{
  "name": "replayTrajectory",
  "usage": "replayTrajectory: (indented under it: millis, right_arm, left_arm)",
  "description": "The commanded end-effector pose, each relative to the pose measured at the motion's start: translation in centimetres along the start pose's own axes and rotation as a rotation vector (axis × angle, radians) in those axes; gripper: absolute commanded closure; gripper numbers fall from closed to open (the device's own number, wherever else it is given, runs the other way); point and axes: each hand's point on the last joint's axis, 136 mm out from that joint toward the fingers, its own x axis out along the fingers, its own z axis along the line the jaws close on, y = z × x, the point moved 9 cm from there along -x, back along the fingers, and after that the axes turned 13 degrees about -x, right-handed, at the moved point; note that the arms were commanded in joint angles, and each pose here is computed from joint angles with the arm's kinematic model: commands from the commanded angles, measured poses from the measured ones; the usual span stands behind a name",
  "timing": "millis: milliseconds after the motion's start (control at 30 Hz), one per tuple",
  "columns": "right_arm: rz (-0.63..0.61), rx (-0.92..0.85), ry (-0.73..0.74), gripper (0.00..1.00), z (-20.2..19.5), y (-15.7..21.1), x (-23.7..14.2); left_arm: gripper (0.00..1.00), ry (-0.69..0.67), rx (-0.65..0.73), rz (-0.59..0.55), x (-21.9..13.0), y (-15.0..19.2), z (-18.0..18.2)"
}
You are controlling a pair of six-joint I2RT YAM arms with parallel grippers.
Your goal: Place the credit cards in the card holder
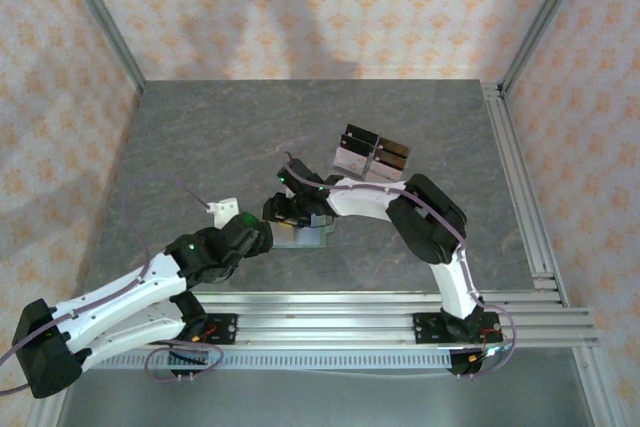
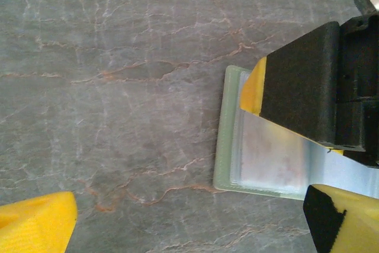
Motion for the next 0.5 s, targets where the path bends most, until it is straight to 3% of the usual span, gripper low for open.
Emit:
replayTrajectory:
  millis: [0, 233, 467]
  right_arm:
    - [-0.026, -0.023, 0.018, 0.5, 1.0, -0.7, -1.1]
    - [-0.116, -0.099, 0.08, 0.5, 2.6, -2.7, -7.4]
    - [-0.211, -0.097, 0.283, 0.5, -1.9, -4.1, -14.4]
  left_arm:
    - [0.0, -0.065, -0.001, -0.038, -0.1, -0.2, 1.1]
    - [0.0, -0.117, -0.033, -0.096, -0.6, -1.5, 0.3]
    - [0.0, -0.084, 0.003, -0.063, -2.8, -4.7, -3.9]
